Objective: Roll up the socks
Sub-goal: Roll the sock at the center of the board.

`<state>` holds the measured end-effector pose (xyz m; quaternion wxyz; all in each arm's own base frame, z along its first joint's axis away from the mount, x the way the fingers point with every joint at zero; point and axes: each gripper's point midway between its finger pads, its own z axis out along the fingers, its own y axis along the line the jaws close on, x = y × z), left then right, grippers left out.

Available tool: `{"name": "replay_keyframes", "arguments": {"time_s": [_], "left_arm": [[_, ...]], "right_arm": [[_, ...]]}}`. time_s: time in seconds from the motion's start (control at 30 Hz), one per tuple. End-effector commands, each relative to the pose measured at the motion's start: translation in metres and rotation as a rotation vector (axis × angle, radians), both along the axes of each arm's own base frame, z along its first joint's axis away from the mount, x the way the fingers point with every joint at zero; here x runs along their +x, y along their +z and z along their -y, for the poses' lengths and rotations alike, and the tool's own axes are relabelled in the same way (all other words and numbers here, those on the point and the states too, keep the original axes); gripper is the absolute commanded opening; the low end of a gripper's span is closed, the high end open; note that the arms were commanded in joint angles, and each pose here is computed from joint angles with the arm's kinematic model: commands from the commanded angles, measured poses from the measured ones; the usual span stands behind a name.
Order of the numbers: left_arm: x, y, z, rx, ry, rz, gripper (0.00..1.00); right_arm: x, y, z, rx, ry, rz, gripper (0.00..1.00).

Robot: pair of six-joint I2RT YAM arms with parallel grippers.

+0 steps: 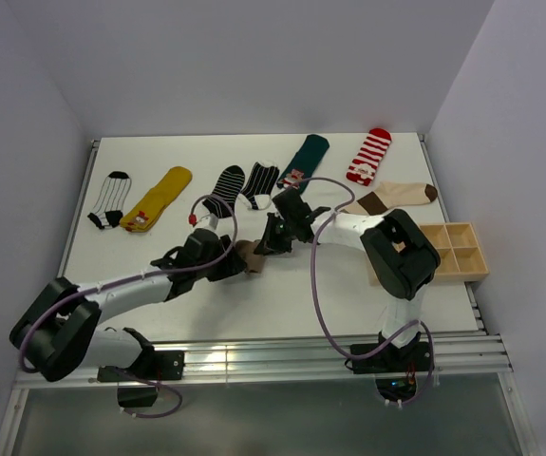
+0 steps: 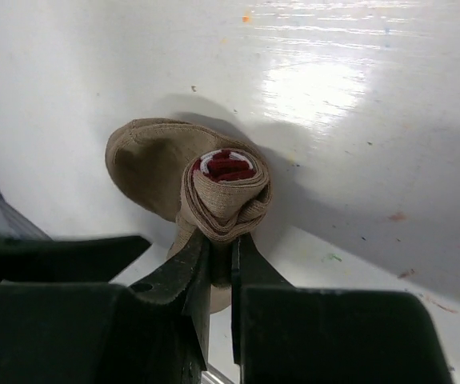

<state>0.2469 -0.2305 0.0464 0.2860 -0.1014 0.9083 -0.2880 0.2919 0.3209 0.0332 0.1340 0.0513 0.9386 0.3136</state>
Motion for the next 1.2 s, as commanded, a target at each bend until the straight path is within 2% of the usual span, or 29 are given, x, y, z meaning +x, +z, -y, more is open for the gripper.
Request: {"name": "replay_keyframes", "arguments": {"time_s": [0.0, 0.13, 0.37, 0.53, 0.77, 0.97, 1.1, 1.17], "left_arm": [[0.013, 0.034, -0.003, 0.181, 0.06, 0.228, 0.56], [0.007, 0.055, 0.019, 0.231, 0.013, 0.358, 0.57], [0.014, 0.056, 0.052, 0.359, -0.041, 0.46, 0.57], [0.017, 0.034, 0.067, 0.452, -0.081, 0.463, 0.55], [0.021, 0.005, 0.059, 0.565, -0.067, 0.433, 0.51], [0.018, -0.017, 0.054, 0.617, -0.067, 0.387, 0.38], [0.014, -0.026, 0.052, 0.611, -0.075, 0.355, 0.2], [0.011, -0.031, 0.051, 0.589, -0.082, 0.328, 0.17]], "right_arm": [[-0.011, -0.017, 0.021, -0.165, 0.002, -0.06, 0.0], [-0.009, -0.015, 0.019, -0.175, -0.003, -0.074, 0.0], [-0.01, -0.015, 0.018, -0.192, 0.0, -0.093, 0.0], [-0.011, -0.016, 0.017, -0.194, 0.005, -0.105, 0.0], [-0.013, -0.016, 0.013, -0.169, 0.017, -0.111, 0.0], [-0.017, -0.009, -0.001, -0.064, 0.048, -0.1, 0.02], [-0.022, -0.002, -0.004, -0.002, 0.052, -0.084, 0.11], [-0.016, 0.007, -0.009, 0.063, 0.045, -0.045, 0.2]]}}
